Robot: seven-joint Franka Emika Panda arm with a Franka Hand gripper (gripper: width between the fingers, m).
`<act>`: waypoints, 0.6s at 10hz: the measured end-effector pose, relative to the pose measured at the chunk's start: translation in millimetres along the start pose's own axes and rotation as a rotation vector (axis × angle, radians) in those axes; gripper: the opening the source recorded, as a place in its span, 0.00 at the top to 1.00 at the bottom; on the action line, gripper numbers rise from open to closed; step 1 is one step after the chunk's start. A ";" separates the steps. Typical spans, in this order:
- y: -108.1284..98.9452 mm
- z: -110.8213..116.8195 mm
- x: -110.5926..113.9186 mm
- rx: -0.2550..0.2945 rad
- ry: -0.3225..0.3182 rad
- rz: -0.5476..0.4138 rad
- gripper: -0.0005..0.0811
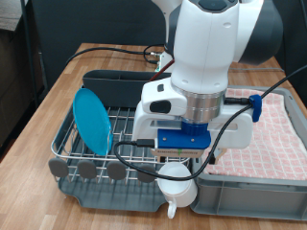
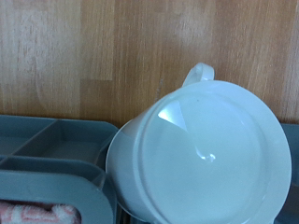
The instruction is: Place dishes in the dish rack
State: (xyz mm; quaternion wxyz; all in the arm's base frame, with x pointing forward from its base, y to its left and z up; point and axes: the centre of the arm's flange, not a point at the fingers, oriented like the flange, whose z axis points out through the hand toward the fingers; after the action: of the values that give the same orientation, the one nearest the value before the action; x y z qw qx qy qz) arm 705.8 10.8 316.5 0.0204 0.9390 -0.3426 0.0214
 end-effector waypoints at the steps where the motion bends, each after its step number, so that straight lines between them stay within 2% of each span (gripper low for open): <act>1: -1.1 -9.8 -1.0 -0.004 -0.005 0.008 0.02; 6: -6.7 -70.8 -16.0 -0.013 0.031 0.039 0.01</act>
State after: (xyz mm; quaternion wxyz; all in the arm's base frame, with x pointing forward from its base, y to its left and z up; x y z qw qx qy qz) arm 696.1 29.9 386.2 0.0313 0.9316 -0.3606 0.0340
